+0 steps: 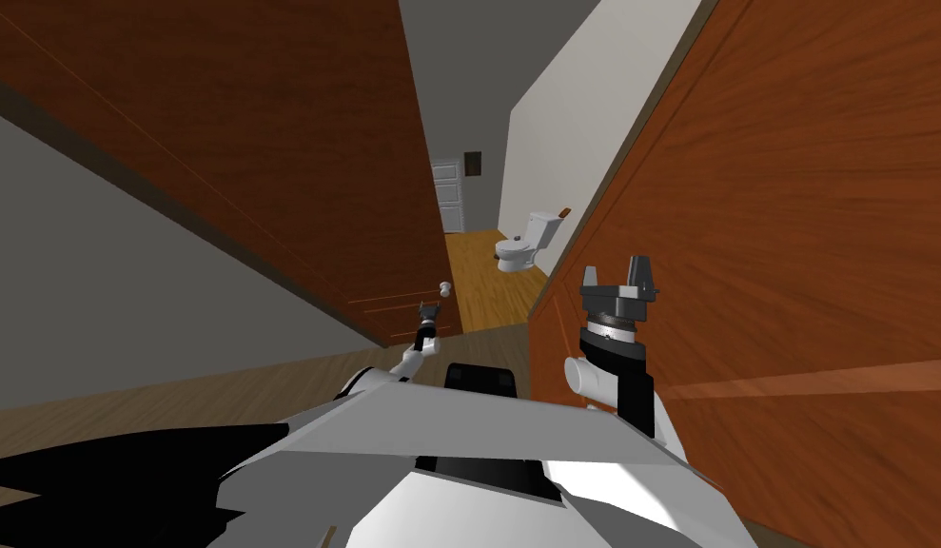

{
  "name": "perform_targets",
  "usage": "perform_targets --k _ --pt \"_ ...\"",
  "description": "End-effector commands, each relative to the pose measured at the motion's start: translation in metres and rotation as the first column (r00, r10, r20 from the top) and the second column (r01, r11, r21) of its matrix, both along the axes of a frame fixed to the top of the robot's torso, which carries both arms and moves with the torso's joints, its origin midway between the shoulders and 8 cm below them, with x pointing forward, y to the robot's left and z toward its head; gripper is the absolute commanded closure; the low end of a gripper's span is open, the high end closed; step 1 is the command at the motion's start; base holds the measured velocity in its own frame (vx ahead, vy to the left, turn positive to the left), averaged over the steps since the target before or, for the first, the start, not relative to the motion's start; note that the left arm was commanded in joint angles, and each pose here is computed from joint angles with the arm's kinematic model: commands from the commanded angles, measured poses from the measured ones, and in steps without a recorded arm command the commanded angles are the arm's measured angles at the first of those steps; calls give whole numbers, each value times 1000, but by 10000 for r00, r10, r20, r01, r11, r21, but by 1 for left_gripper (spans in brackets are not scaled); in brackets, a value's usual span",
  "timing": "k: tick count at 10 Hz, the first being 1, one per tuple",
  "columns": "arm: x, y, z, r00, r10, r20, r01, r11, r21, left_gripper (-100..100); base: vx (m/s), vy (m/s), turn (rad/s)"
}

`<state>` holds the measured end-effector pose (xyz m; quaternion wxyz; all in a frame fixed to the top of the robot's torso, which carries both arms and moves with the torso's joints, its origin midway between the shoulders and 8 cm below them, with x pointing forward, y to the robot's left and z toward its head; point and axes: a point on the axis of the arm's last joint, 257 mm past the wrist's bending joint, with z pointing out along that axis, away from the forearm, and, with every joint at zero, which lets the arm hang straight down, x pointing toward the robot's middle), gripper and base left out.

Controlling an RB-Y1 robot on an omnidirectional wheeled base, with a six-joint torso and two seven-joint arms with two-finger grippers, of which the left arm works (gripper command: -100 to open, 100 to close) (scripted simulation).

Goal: Pull the door open

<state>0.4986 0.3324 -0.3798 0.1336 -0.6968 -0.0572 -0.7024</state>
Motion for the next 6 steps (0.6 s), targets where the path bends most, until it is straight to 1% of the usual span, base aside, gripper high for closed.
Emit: perform_targets --k 1,2,3,4,6 --pt "-2 -3 -5 10000 9 -54 -10 10000 -52 -100 60 -6 0" --pt "-2 -21 -9 10000 -52 -31 51 9990 -439 -100 124 8 -50" --pt "-2 -25 -9 10000 -65 -23 64 9986 -516 -100 181 11 -41" --pt "-2 -32 -10 10000 -90 -8 89 9977 -669 -100 191 -22 -18" --pt "-3 -44 -12 9999 -133 13 133 9956 -928 -100 171 -14 35"
